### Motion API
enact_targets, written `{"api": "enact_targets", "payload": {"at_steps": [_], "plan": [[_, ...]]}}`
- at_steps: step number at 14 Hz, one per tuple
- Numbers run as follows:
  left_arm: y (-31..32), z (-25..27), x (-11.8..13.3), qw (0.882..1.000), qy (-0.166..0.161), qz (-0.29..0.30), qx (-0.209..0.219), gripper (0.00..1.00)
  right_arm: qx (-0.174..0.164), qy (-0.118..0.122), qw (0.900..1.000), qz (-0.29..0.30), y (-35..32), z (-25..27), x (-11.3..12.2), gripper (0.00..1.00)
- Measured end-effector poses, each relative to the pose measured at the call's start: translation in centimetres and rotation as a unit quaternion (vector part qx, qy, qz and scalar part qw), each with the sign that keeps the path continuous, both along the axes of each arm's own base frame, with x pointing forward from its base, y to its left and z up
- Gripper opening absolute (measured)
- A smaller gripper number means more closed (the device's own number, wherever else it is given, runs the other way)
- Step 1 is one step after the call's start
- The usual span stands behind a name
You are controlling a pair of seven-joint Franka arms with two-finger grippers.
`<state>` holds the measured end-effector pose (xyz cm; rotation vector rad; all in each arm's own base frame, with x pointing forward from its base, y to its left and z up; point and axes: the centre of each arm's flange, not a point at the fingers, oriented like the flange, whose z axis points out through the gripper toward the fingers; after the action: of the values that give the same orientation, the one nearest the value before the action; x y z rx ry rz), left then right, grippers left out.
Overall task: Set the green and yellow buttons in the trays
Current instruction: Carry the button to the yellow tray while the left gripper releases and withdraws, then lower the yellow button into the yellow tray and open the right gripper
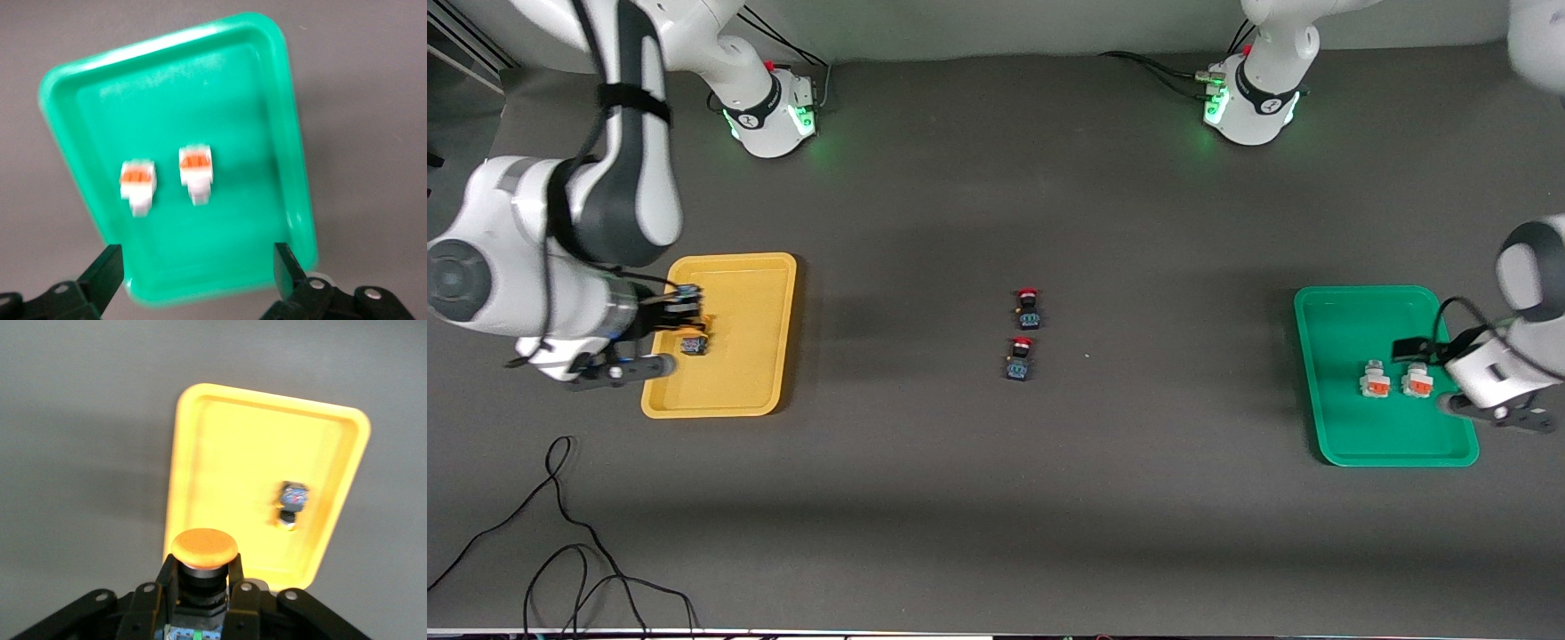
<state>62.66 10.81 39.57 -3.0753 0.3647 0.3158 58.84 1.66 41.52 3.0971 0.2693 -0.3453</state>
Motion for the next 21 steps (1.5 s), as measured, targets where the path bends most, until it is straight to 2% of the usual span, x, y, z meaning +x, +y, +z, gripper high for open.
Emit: {"api": "enact_targets", "payload": {"at_steps": [4, 7, 10, 13, 14, 18, 20, 21], "plan": [[-2.3, 11.5, -1.5, 0.999, 0.034, 0.001, 0.003, 1.0, 0.016, -0.047, 0.999, 0.003, -4.1, -10.2, -3.6, 0.33], [-5.7, 15.9, -2.7, 0.999, 0.042, 0.017, 0.01, 1.0, 0.041, -0.042, 0.998, -0.002, -3.0, -15.9, -5.8, 0.33], [-11.0, 17.5, -3.6, 0.999, 0.047, 0.006, 0.017, 1.0, 0.035, -0.032, 0.999, -0.001, -1.9, -19.2, -6.0, 0.33], [-15.1, 17.6, -4.1, 0.998, 0.05, 0.022, 0.028, 1.0, 0.026, -0.027, 0.999, -0.004, -1.7, -20.5, -6.0, 0.33], [-15.7, 17.5, -4.2, 0.998, 0.051, 0.023, 0.03, 1.0, 0.026, -0.028, 0.999, -0.004, -1.6, -20.4, -5.9, 0.39], [-15.6, 17.2, -4.2, 0.998, 0.052, 0.026, 0.03, 0.99, 0.03, -0.035, 0.999, -0.001, -1.2, -19.7, -5.2, 0.79], [-15.7, 16.8, -4.2, 0.998, 0.044, 0.024, 0.03, 0.99, 0.043, -0.035, 0.998, 0.0, -0.3, -17.5, -4.0, 0.99], [-15.8, 16.6, -4.3, 0.998, 0.04, 0.023, 0.03, 0.99, 0.047, -0.032, 0.998, 0.005, 0.0, -15.3, -3.0, 1.0]]}}
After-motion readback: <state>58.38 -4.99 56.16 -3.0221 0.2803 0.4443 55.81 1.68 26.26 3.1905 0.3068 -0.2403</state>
